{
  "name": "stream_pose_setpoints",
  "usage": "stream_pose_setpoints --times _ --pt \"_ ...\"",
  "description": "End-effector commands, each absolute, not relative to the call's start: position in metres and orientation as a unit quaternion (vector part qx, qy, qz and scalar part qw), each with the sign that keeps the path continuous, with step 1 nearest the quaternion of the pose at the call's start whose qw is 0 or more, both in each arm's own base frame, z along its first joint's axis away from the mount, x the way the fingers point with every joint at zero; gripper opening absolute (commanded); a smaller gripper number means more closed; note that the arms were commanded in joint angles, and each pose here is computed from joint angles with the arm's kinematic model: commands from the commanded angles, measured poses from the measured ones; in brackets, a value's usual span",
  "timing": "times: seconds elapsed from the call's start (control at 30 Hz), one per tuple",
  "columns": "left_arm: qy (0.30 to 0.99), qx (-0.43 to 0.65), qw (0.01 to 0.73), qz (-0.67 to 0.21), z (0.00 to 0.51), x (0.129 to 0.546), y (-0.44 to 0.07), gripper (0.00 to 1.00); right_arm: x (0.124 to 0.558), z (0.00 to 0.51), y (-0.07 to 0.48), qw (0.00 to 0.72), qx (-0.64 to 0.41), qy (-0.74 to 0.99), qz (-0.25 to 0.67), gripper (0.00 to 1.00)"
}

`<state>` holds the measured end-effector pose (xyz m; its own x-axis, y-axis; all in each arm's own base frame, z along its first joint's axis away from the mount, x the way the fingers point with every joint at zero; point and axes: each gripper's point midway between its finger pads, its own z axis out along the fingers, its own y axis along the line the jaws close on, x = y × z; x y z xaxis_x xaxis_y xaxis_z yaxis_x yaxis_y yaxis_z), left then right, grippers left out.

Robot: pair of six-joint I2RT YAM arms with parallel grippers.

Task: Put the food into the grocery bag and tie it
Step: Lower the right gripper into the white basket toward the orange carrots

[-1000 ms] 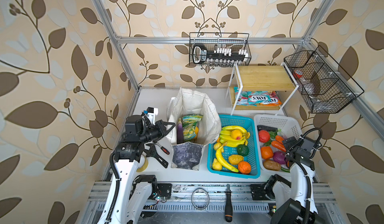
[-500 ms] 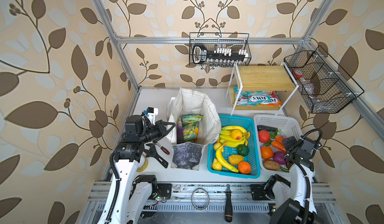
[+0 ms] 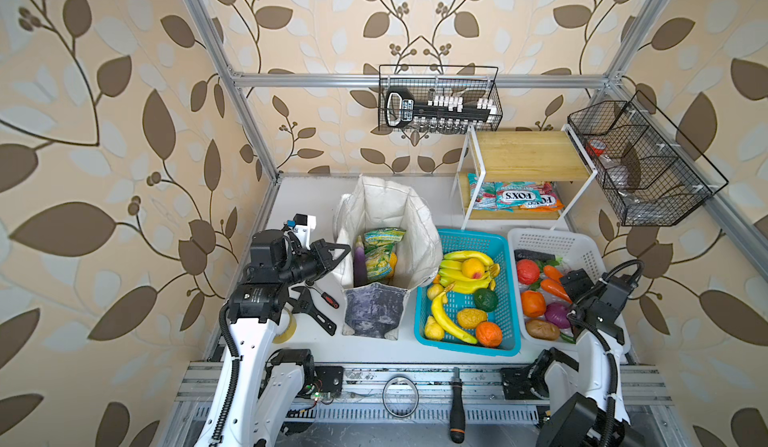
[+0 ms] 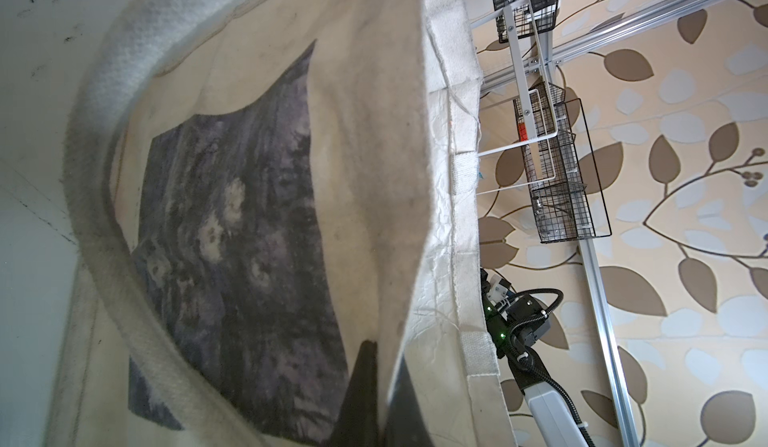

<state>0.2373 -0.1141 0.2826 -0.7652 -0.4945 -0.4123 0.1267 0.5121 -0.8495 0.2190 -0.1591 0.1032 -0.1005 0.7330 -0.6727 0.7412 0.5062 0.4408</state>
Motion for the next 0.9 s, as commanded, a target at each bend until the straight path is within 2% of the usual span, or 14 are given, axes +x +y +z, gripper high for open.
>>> stream_pose_setpoints --times 0.0,0.27,0.37,0.53,0.73,0.8,0.87 --pt "0.796 -0.076 0.359 -0.482 0.305 0.233 -0.117 0.0 0.227 0.111 -0.147 0.475 0.463 0.748 0.027 0.91" --pt "0.798 -0.083 0.356 -0.48 0.3 0.235 -0.116 0.0 0.238 0.12 -0.142 0.493 0.441 0.748 0.049 0.89" --pt "0.798 -0.083 0.357 -0.478 0.299 0.235 -0.116 0.0 0.245 0.116 -0.137 0.493 0.433 0.751 0.074 0.81" --pt "0.801 -0.084 0.357 -0.474 0.298 0.238 -0.115 0.0 0.246 0.102 -0.141 0.482 0.451 0.748 0.074 0.76" --pt "0.803 -0.088 0.355 -0.471 0.295 0.24 -0.114 0.0 0.25 0.095 -0.142 0.472 0.459 0.749 0.07 0.75" --pt "0.803 -0.09 0.355 -0.47 0.294 0.241 -0.114 0.0 0.25 0.091 -0.143 0.467 0.459 0.754 0.059 0.7" --pt "0.803 -0.09 0.356 -0.469 0.294 0.241 -0.113 0.0 0.253 0.091 -0.14 0.467 0.456 0.755 0.068 0.6"
